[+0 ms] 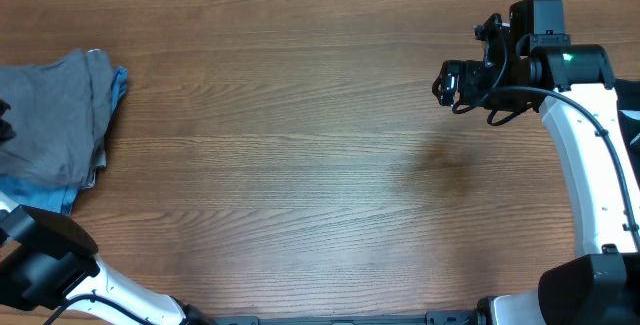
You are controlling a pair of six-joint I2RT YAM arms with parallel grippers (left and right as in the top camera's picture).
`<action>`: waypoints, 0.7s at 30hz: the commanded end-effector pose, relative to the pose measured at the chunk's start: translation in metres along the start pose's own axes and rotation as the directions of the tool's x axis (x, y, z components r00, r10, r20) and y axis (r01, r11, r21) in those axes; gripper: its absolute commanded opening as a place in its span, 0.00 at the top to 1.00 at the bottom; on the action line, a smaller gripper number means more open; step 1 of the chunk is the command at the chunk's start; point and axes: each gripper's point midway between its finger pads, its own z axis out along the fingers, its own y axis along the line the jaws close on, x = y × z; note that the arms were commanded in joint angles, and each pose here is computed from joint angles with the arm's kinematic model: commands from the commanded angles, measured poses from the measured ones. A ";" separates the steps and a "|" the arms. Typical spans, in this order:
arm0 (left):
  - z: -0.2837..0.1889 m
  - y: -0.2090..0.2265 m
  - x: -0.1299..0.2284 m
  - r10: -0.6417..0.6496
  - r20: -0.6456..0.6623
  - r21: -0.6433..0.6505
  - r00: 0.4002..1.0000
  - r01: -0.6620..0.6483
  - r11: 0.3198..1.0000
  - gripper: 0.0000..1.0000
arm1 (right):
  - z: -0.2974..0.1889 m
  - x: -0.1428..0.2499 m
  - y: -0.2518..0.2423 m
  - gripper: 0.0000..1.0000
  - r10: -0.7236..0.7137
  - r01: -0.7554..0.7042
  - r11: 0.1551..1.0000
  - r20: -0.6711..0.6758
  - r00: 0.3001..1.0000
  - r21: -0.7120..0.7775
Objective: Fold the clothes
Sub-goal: 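Lower the grey shorts onto the blue cloth and open the left gripper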
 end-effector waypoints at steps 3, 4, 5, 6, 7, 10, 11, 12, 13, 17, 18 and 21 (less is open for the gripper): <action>0.020 0.011 -0.010 -0.040 -0.009 -0.035 0.999 0.040 0.999 0.96 | 0.002 0.002 -0.001 0.00 0.006 -0.006 1.000 -0.009 1.000 -0.006; 0.028 0.014 -0.011 -0.043 -0.022 -0.053 0.999 0.042 0.998 0.96 | 0.002 0.002 -0.001 0.00 0.006 -0.006 1.000 -0.009 1.000 -0.006; 0.038 0.017 -0.011 -0.047 -0.043 -0.069 0.998 0.044 0.997 0.96 | 0.002 0.001 -0.001 0.00 0.006 -0.006 1.000 -0.008 1.000 -0.007; 0.051 0.020 -0.008 -0.053 -0.080 -0.080 0.995 0.047 0.996 0.96 | 0.002 0.001 -0.001 0.00 0.006 -0.006 1.000 -0.008 1.000 -0.007; 0.062 0.022 -0.006 -0.057 -0.106 -0.089 0.993 0.048 0.995 0.96 | 0.002 0.002 -0.001 0.00 0.006 -0.006 1.000 -0.009 1.000 -0.006; 0.098 0.035 0.000 -0.075 -0.191 -0.147 0.979 0.047 0.988 0.96 | 0.002 0.002 -0.001 0.00 0.006 -0.006 1.000 -0.009 1.000 -0.006; 0.109 0.038 0.005 -0.082 -0.227 -0.163 0.970 0.046 0.986 0.96 | 0.002 0.001 -0.001 0.00 0.006 -0.006 1.000 -0.008 1.000 -0.006; 0.122 0.045 0.011 -0.093 -0.270 -0.194 0.958 0.040 0.980 0.96 | 0.002 0.001 -0.001 0.00 0.006 -0.006 1.000 -0.008 1.000 -0.006; 0.126 0.047 0.014 -0.097 -0.289 -0.200 0.952 0.040 0.979 0.96 | 0.002 0.001 -0.001 0.00 0.006 -0.006 1.000 -0.008 1.000 -0.006; 0.124 0.038 0.015 -0.099 -0.301 -0.154 0.948 0.055 0.987 0.96 | 0.002 0.001 -0.001 0.00 0.006 -0.006 1.000 -0.008 1.000 -0.006; 0.114 0.030 0.011 -0.093 -0.283 -0.118 0.954 0.062 0.991 0.96 | 0.002 0.001 -0.001 0.00 0.006 -0.006 1.000 -0.008 1.000 -0.006; 0.082 0.007 -0.003 -0.071 -0.212 -0.011 0.975 0.070 0.997 0.96 | 0.002 0.001 -0.001 0.00 0.006 -0.006 1.000 -0.008 1.000 -0.006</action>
